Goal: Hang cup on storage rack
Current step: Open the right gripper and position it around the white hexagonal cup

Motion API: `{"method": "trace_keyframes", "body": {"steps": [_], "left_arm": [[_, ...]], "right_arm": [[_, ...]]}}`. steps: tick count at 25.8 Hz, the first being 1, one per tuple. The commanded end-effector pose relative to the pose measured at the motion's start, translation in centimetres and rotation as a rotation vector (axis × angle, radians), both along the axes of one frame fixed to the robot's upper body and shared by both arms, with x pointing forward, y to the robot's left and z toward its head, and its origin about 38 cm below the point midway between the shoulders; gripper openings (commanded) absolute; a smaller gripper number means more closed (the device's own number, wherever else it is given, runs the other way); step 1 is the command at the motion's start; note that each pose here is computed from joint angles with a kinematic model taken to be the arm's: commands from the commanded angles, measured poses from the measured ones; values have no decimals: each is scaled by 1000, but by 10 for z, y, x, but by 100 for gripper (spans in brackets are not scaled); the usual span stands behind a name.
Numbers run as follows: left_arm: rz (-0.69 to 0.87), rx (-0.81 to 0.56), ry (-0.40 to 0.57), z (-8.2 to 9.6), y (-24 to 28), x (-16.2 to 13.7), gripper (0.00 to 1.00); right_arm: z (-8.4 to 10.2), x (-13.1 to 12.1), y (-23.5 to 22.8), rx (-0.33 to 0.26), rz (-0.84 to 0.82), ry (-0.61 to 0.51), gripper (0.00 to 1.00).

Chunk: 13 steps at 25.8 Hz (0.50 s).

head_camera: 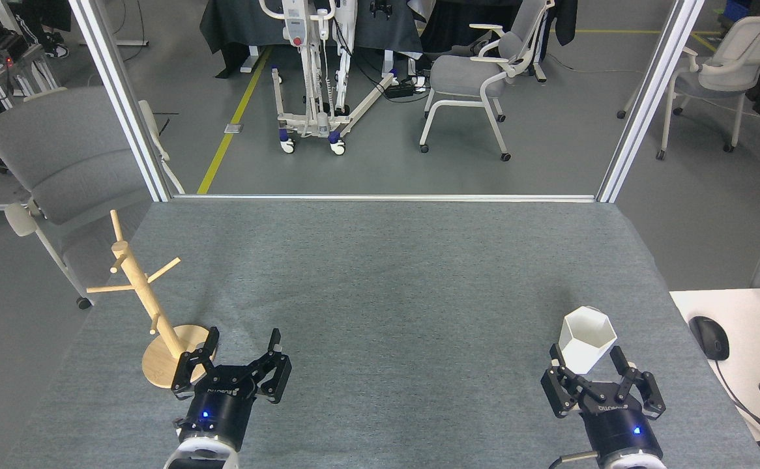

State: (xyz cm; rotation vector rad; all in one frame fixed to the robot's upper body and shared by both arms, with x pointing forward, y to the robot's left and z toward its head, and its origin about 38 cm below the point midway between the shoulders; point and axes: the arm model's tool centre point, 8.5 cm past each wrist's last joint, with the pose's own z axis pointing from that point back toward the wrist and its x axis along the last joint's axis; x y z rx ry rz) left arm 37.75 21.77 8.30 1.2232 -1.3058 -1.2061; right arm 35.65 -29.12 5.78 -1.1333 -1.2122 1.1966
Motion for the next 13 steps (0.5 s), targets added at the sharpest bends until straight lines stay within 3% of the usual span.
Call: {"method": "trace_keyframes", "body": {"steps": [1,8,13], "left_arm": [[3,-3,0,0,0,0,99],[10,-4,-6,2,1,0,99],[9,-14,-33,11,0,2,99]], "right_arm": [[0,0,-2,-1,-5,0,99],[-10,-2,-6,3,-13,29,100],[-30,-7,-23,6,-46,84,99]]}}
